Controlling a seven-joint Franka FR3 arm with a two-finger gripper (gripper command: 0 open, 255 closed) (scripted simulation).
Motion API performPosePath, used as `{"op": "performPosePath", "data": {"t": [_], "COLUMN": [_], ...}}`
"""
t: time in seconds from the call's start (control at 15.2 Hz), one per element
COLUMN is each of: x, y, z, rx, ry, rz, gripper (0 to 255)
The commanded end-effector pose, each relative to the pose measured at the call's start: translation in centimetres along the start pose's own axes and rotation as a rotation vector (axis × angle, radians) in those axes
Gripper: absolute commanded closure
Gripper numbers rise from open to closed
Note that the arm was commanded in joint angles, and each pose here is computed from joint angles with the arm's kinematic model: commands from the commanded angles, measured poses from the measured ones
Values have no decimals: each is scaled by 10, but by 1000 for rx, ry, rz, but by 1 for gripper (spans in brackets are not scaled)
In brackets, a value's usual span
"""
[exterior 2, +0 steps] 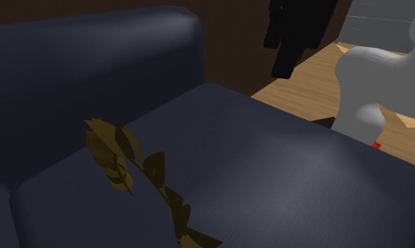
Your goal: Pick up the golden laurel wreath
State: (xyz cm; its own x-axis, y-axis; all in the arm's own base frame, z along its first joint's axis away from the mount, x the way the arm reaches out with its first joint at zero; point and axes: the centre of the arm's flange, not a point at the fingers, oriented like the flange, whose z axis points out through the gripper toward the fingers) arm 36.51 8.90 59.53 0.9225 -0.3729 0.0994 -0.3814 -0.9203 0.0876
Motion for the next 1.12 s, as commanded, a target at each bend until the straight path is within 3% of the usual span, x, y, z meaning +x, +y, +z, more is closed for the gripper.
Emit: {"op": "performPosePath", "data": {"t": [0.0,0.92,1.06], "x": [9,101,102], "y": [-23,-177,-178], "z": [-2,1,6], "rx": [1,-6,-6], "ry": [16,125,126], "rz": [59,439,442], "gripper": [0,0,0]}}
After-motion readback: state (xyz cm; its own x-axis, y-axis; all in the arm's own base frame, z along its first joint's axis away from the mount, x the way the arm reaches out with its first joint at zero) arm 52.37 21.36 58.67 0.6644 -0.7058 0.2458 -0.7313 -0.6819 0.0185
